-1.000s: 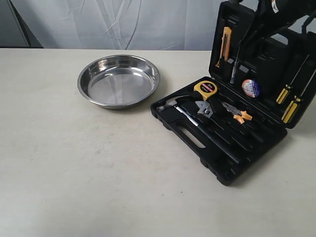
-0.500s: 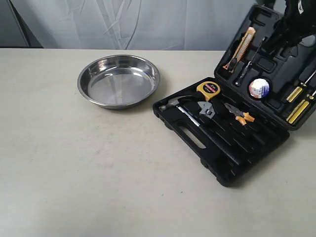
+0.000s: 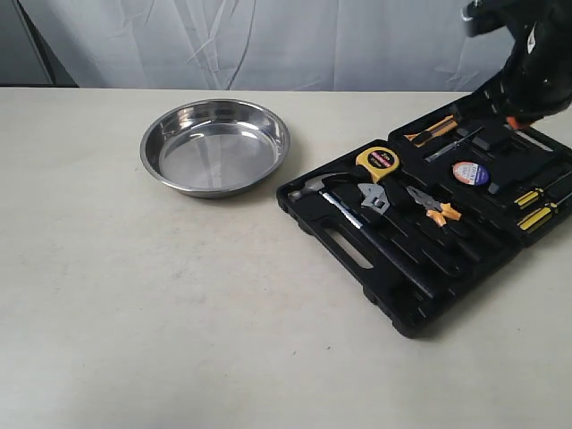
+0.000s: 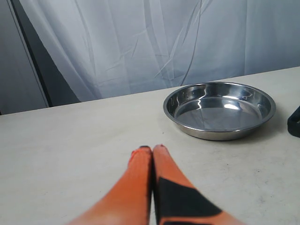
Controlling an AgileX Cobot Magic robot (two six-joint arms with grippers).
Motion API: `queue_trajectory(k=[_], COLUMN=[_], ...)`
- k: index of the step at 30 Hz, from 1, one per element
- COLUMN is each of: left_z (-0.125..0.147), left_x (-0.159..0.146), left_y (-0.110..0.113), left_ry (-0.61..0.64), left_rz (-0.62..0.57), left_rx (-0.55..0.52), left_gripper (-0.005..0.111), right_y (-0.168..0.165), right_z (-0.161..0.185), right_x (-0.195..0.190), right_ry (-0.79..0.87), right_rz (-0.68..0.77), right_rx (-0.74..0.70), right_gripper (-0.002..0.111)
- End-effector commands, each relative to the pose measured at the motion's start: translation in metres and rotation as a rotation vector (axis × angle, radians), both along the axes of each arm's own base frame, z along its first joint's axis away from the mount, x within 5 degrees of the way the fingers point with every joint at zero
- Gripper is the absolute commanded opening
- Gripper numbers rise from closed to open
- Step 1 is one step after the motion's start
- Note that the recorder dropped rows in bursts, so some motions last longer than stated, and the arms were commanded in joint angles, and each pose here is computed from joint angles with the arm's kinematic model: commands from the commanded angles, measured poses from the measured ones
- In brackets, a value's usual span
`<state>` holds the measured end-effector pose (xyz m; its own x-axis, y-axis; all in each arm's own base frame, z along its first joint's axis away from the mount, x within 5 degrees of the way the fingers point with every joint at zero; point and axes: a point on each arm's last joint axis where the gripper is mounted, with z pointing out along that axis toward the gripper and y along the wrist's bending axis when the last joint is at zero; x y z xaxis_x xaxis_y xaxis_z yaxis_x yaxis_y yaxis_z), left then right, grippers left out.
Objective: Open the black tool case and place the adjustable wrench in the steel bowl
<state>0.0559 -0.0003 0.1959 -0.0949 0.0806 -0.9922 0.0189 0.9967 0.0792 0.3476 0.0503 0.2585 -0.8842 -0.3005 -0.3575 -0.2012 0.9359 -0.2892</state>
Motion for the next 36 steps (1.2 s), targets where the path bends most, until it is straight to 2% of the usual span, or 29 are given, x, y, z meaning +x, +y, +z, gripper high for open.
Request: queue_trajectory(k=[1, 3, 5, 7, 9, 14, 20, 27, 33, 36], left_z=[0.001, 0.001, 0.001, 0.001, 0.001, 0.001, 0.001, 0.001, 0.001, 0.001], left_x=[0.0, 0.0, 0.0, 0.0, 0.0, 0.0, 0.0, 0.0, 0.0, 0.0], left_y=[0.0, 0.0, 0.0, 0.0, 0.0, 0.0, 0.0, 0.0, 0.0, 0.0], left_ry=[-0.004, -0.004, -0.004, -0.004, -0.004, -0.004, -0.004, -0.004, -0.004, -0.004], left_rz=[-0.001, -0.001, -0.001, -0.001, -0.001, -0.001, -0.001, -0.001, -0.001, -0.001], left_rx=[-0.003, -0.003, -0.003, -0.003, -0.003, -0.003, -0.003, -0.003, -0.003, -0.003], left_gripper=[0.0, 0.0, 0.0, 0.0, 0.0, 0.0, 0.0, 0.0, 0.0, 0.0], right_y=[0.015, 0.039, 0.06, 0.078, 0.093, 0.099, 0.085, 0.046, -0.01, -0.022], right_z=[-0.044, -0.06, -0.064, -0.063, -0.06, -0.055, -0.046, -0.05, -0.06, -0.063], right_x=[-0.008, -0.014, -0.02, -0.02, -0.011, 0.023, 0.047, 0.055, 0.045, 0.032], right_ry=[0.327, 0.483, 0.569, 0.541, 0.39, -0.032, -0.303, -0.302, -0.14, -0.006], right_rz=[0.046, 0.148, 0.274, 0.379, 0.454, 0.371, 0.249, 0.066, -0.163, -0.225], right_rx=[0.115, 0.353, 0.533, 0.637, 0.677, 0.591, 0.494, 0.384, 0.065, -0.075], right_gripper=[0.0, 0.0, 0.0, 0.0, 0.0, 0.0, -0.001, -0.001, -0.001, -0.001])
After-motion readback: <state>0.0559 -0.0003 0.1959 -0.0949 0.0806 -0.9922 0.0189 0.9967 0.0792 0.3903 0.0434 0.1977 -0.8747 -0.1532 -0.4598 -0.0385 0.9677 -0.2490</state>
